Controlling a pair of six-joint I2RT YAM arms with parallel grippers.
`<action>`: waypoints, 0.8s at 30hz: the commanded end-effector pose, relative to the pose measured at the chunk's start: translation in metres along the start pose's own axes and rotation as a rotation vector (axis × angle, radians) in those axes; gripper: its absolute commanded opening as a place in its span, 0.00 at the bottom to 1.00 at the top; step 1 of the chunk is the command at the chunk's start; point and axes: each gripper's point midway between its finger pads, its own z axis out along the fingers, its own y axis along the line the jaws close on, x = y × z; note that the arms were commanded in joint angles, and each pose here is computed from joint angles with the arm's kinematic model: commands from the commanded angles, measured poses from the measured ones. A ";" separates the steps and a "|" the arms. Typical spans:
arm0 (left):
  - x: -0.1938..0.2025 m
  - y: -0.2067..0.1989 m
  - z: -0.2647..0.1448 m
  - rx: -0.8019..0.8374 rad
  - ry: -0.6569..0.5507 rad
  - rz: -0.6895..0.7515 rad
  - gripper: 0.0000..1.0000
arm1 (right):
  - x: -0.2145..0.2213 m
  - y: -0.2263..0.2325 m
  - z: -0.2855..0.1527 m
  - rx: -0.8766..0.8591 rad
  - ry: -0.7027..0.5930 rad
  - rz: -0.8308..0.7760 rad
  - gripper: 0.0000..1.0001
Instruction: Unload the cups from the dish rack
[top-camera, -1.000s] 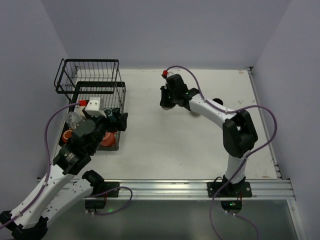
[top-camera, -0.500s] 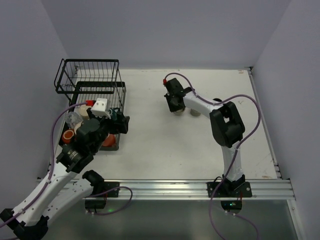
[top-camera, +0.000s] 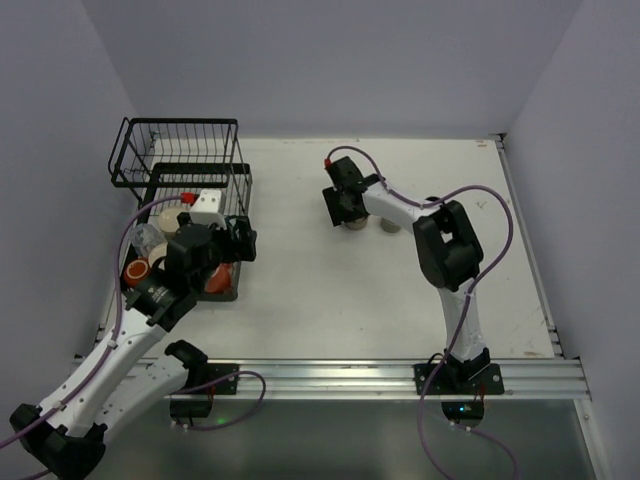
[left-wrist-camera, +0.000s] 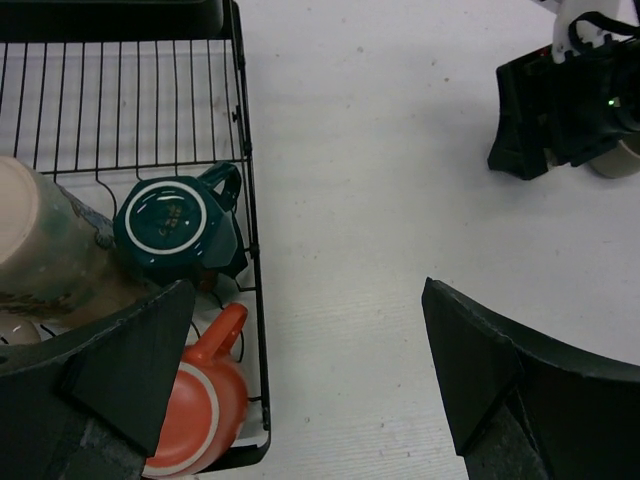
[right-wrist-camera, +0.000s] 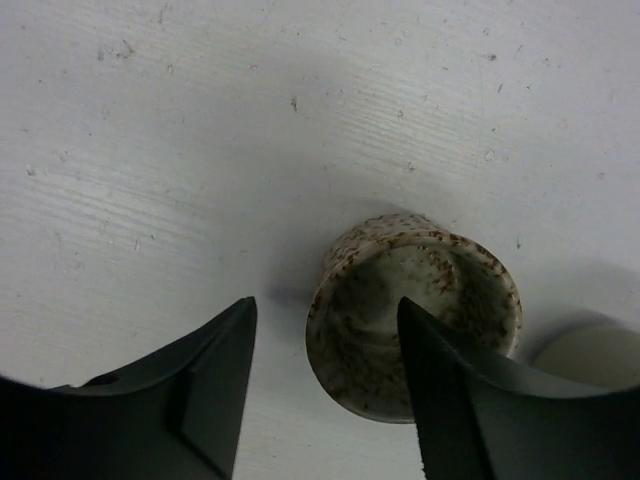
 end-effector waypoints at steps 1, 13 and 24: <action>0.001 0.015 0.001 -0.080 0.011 -0.009 1.00 | -0.031 0.002 -0.044 -0.045 -0.100 0.030 0.65; 0.023 0.045 -0.036 -0.277 0.113 -0.229 0.99 | -0.026 0.028 -0.126 -0.302 -0.261 0.131 0.99; 0.069 0.062 -0.040 -0.408 0.157 -0.405 0.96 | -0.014 0.039 -0.151 -0.415 -0.322 0.146 0.97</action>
